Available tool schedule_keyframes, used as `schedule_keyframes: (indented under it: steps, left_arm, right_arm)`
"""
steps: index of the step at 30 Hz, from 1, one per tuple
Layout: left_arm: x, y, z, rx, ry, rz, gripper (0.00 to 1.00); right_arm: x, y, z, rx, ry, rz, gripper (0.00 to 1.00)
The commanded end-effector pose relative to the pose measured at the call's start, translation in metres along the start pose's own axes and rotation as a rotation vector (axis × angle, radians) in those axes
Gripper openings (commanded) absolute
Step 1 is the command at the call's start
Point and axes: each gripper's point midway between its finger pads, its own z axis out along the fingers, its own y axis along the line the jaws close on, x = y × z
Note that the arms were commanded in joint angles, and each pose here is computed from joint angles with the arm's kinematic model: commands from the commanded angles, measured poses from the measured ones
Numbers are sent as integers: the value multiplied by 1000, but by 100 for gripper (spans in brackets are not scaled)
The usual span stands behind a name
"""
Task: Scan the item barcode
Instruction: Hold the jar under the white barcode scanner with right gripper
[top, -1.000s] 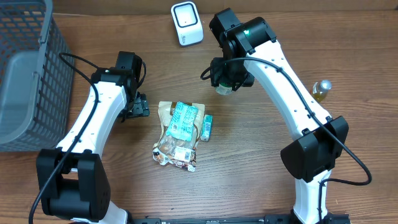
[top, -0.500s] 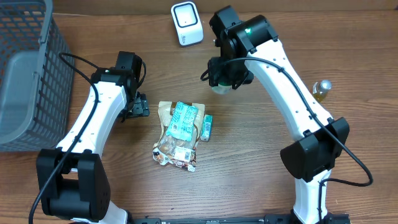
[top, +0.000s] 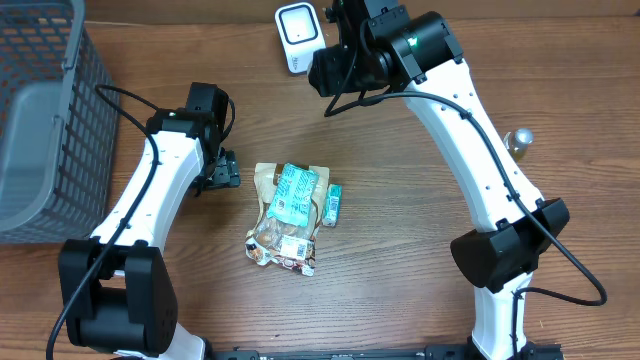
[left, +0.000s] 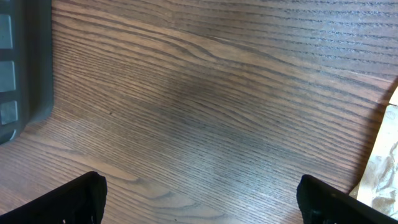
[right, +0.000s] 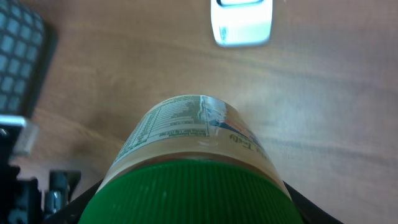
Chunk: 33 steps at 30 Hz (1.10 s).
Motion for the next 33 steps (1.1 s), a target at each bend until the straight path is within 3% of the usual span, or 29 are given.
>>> schedule_keyframes:
  steps: [1, 11, 17, 26, 33]
  left_arm:
    - [-8, 4, -9, 0, -37, -28, 100]
    - [-8, 4, -9, 0, -37, -27, 100]
    - [-8, 4, -9, 0, -37, -27, 100]
    - [-8, 4, -9, 0, -37, -27, 99]
    - [-8, 4, -9, 0, -37, -27, 100]
  right_arm:
    - [-34, 13, -19, -45, -143, -28, 43]
    - [-93, 26, -17, -105, -389, -57, 31]
    - [-121, 14, 18, -79, -494, -50, 37]
    - [-158, -15, 95, 8, -681, -20, 37]
    - [-163, -35, 149, 6, -757, -12, 40]
